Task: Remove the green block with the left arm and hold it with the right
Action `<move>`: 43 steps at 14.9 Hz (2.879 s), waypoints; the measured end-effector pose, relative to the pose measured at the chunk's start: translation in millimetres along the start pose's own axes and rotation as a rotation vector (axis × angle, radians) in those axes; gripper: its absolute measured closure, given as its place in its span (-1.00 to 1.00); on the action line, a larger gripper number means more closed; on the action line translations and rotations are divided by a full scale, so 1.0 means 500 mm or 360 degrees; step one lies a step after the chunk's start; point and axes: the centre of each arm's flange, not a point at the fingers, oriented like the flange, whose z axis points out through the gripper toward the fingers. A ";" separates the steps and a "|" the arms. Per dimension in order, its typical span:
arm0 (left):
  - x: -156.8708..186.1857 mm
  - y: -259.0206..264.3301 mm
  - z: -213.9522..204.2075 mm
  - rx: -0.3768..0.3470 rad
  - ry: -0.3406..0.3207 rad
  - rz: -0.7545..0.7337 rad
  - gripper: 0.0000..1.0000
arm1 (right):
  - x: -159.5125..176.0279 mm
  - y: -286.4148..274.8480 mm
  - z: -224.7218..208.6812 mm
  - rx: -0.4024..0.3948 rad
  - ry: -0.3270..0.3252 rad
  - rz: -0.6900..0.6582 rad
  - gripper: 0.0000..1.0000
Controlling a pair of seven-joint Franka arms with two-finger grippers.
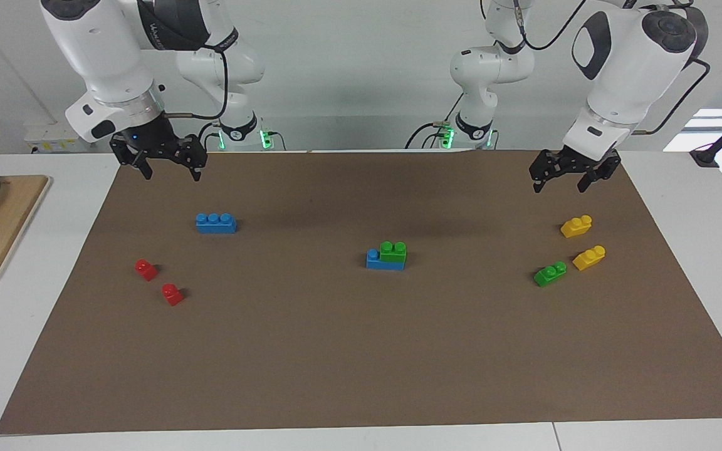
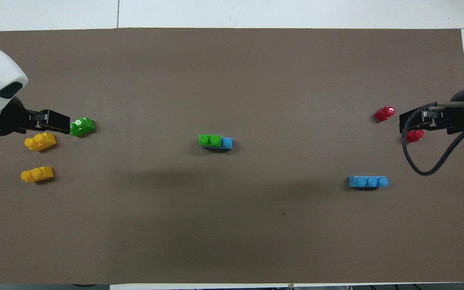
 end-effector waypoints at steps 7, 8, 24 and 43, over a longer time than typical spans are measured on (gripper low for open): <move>-0.003 0.009 0.005 0.0001 -0.0019 0.0013 -1.00 | 0.005 -0.007 -0.002 0.0015 0.0039 0.0113 -1.00; -0.005 0.009 0.010 0.0002 -0.0030 0.0011 -1.00 | 0.007 -0.013 0.000 0.0040 0.0048 0.0190 -1.00; -0.047 0.130 0.012 0.0024 -0.0066 -0.0748 -1.00 | 0.038 -0.288 0.173 0.0406 -0.0374 0.1874 -1.00; -0.052 0.232 0.051 -0.0130 -0.0043 -0.1601 -1.00 | 0.024 -0.567 0.405 0.0624 -0.0432 0.2315 -1.00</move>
